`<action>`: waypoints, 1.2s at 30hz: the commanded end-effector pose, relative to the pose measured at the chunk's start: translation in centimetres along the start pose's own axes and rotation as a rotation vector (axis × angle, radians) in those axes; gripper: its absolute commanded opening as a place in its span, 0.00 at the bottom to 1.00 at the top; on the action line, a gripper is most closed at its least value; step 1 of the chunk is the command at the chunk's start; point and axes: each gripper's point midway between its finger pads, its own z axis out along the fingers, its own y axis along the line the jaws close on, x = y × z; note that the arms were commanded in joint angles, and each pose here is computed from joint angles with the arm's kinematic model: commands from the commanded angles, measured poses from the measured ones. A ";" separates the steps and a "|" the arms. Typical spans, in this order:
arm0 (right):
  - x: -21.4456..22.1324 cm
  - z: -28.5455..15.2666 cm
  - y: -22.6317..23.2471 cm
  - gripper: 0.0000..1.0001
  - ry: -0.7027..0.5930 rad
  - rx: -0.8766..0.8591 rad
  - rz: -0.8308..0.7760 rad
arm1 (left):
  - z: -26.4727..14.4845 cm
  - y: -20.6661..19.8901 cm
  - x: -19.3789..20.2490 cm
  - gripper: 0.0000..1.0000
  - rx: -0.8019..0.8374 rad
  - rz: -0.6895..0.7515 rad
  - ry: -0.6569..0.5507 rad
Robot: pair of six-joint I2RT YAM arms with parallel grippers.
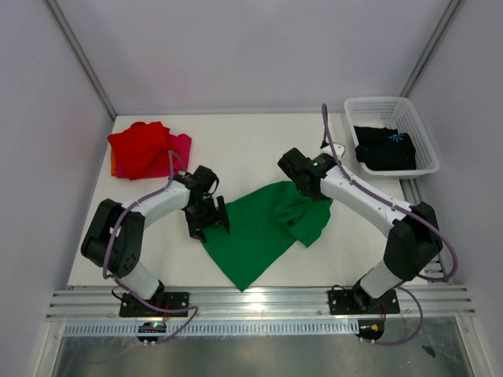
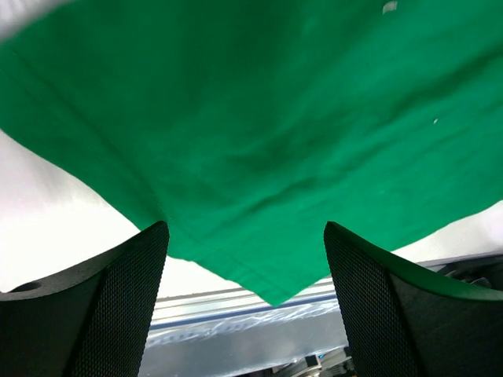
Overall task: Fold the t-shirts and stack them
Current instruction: Flatten out the tshirt
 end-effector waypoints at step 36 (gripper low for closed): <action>-8.4 15.5 12.1 0.31 0.040 -0.149 0.057 | 2.7 -9.0 14.0 0.81 -0.078 -0.089 0.042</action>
